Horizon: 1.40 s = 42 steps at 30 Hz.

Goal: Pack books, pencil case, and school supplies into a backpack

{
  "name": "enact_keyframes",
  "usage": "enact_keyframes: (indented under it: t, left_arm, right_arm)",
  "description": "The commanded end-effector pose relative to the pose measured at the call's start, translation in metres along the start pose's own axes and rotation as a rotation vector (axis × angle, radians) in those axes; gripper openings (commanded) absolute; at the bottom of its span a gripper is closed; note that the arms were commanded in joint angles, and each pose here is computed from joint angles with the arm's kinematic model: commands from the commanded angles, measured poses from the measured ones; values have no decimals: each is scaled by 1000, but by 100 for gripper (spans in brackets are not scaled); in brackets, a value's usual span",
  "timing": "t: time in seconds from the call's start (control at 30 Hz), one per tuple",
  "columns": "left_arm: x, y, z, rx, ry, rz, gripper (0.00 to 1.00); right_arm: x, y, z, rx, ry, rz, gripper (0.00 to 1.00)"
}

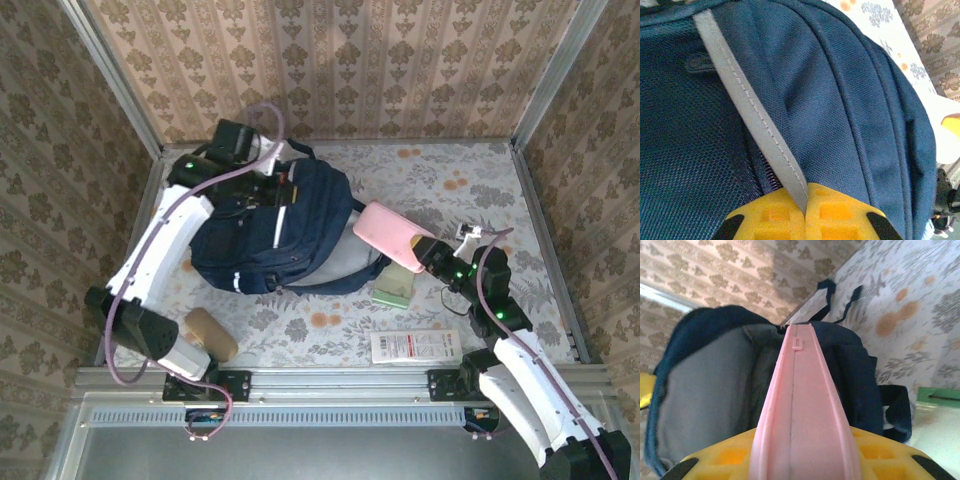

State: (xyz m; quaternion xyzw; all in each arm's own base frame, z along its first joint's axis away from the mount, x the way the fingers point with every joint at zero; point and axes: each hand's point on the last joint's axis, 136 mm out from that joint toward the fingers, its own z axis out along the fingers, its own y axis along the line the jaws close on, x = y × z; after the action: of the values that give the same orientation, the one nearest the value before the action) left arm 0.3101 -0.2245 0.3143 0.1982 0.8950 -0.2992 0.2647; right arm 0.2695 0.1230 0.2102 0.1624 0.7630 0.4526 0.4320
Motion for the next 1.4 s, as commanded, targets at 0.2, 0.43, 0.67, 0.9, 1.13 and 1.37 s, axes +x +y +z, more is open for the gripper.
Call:
enact_keyframes:
  t: [0.2,0.43,0.67,0.9,1.13,1.37]
  left_arm:
    - [-26,-34,-41,230,-159,122,0]
    - [-31,-46,-49,284,-175,145,0]
    - [-34,-55,-57,314,-200,170,0]
    - [-39,-63,-65,341,-219,187,0]
    - [-49,-66,-58,388,-209,168,0]
    - [-50,-45,-50,330,-208,118,0]
  right_arm:
    - [36,81,31,-246,181,-87,29]
    - [25,116,73,-285,165,14,29]
    - [22,103,138,-114,115,110,33]
    - [55,107,230,-62,152,143,39]
    - [107,103,306,17,173,124,59]
    - [84,132,292,-119,153,-8,91]
